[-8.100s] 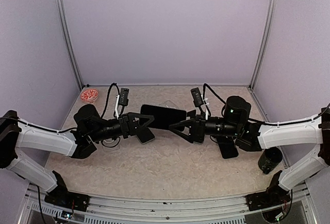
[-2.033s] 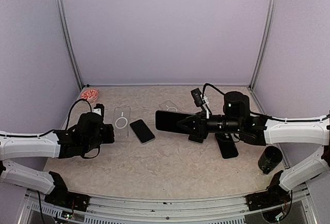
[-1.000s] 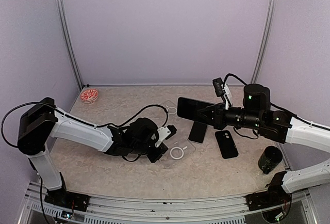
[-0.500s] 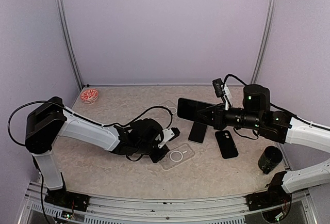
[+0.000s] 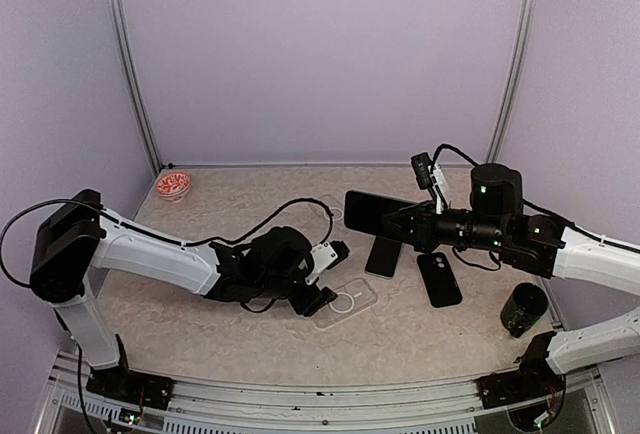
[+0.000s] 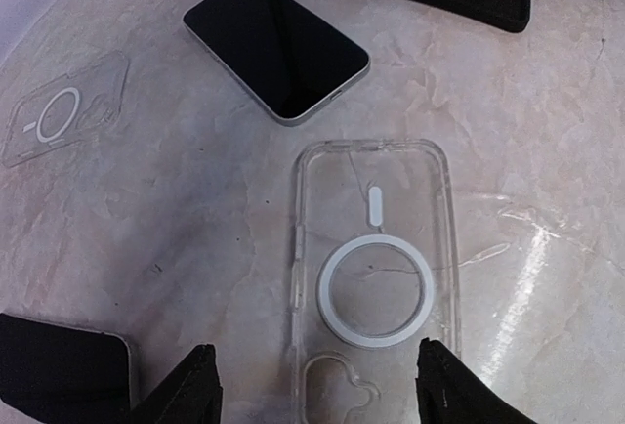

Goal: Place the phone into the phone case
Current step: Place the phone case at the center of the board, then install the phone on the phone case.

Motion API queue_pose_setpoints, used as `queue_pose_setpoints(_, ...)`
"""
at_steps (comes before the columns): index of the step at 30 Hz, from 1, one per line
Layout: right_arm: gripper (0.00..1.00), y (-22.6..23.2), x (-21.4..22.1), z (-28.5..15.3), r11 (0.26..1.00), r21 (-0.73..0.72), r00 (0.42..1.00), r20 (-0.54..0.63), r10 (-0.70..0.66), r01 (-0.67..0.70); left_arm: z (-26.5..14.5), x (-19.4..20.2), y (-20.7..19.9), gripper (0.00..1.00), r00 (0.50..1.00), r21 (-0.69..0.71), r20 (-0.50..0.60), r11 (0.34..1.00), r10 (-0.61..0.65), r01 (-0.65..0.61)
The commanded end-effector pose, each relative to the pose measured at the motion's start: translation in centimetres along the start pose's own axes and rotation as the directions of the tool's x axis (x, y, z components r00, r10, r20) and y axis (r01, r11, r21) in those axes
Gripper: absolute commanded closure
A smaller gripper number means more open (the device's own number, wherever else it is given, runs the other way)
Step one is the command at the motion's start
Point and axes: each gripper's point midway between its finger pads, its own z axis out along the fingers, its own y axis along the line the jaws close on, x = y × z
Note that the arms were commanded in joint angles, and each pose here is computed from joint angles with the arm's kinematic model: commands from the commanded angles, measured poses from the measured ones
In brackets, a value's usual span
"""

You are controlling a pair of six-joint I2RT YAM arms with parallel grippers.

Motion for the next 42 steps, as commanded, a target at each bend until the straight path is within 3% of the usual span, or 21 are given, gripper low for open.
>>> queue_pose_setpoints(1, 1.00, 0.2, -2.6, -0.5, 1.000, 0.006, 0.997, 0.076, -0.025, 0.025, -2.0, -0.4, -2.8, 0.28, 0.999, 0.053, 0.031, 0.998, 0.030, -0.031)
queue_pose_setpoints(9, 1.00, -0.3, -2.9, -0.9, 0.999, 0.034, 0.996, 0.085, -0.031, 0.029, -1.8, 2.4, -5.1, 0.01, 0.997, 0.026, -0.044, 0.997, 0.071, -0.070)
queue_pose_setpoints(27, 1.00, -0.6, -1.9, -1.1, 1.000, 0.029, 0.997, 0.081, -0.013, 0.011, 0.8, 4.9, -1.6, 0.01, 0.988, -0.216, -0.139, 0.972, 0.062, -0.092)
queue_pose_setpoints(42, 1.00, -1.1, 0.1, 1.2, 0.998, 0.026, 0.998, -0.042, 0.052, -0.051, -0.9, 6.0, 3.0, 0.01, 0.991, -0.347, -0.131, 0.938, -0.041, -0.007)
